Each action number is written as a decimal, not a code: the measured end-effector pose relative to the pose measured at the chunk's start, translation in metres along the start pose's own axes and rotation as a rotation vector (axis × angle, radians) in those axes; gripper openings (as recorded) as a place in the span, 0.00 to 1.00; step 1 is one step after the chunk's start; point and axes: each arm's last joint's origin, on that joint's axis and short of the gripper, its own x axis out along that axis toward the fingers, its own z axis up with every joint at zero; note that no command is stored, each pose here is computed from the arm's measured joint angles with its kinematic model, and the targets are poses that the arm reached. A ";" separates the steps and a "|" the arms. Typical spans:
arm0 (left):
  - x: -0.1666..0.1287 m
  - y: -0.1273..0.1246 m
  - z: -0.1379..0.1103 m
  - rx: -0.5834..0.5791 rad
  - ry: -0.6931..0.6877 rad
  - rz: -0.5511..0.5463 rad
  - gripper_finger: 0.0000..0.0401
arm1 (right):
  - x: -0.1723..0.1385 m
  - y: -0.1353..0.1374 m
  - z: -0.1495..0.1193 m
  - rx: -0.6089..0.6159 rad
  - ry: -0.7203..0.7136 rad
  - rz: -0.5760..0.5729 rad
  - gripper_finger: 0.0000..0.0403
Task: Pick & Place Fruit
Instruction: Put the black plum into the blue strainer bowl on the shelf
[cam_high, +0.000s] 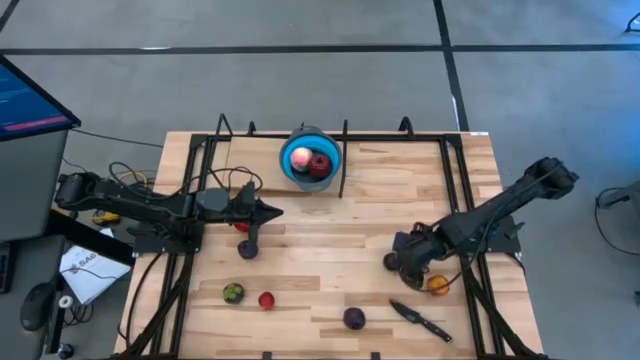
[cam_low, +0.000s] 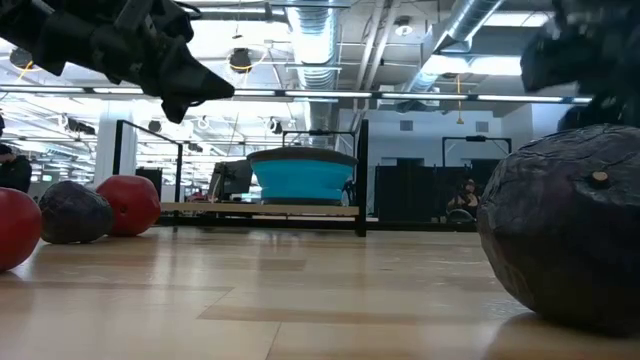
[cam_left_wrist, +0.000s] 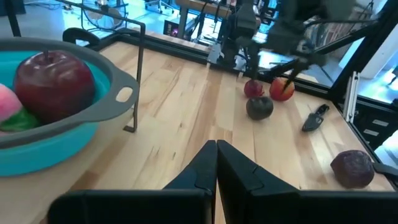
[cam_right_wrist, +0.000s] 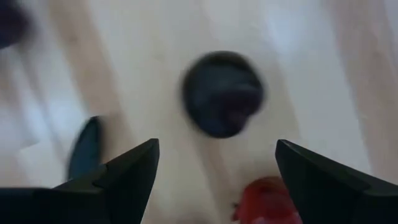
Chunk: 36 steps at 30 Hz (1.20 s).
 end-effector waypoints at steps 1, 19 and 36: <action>0.000 0.000 0.000 -0.001 -0.006 0.001 0.00 | 0.003 -0.004 -0.002 0.005 -0.010 0.003 0.79; 0.000 0.001 0.006 -0.009 -0.069 0.053 0.00 | 0.057 -0.017 0.003 -0.199 -0.096 0.071 0.85; 0.000 0.001 0.006 -0.004 -0.076 0.055 0.00 | 0.036 0.005 0.052 -0.052 -0.277 0.213 0.58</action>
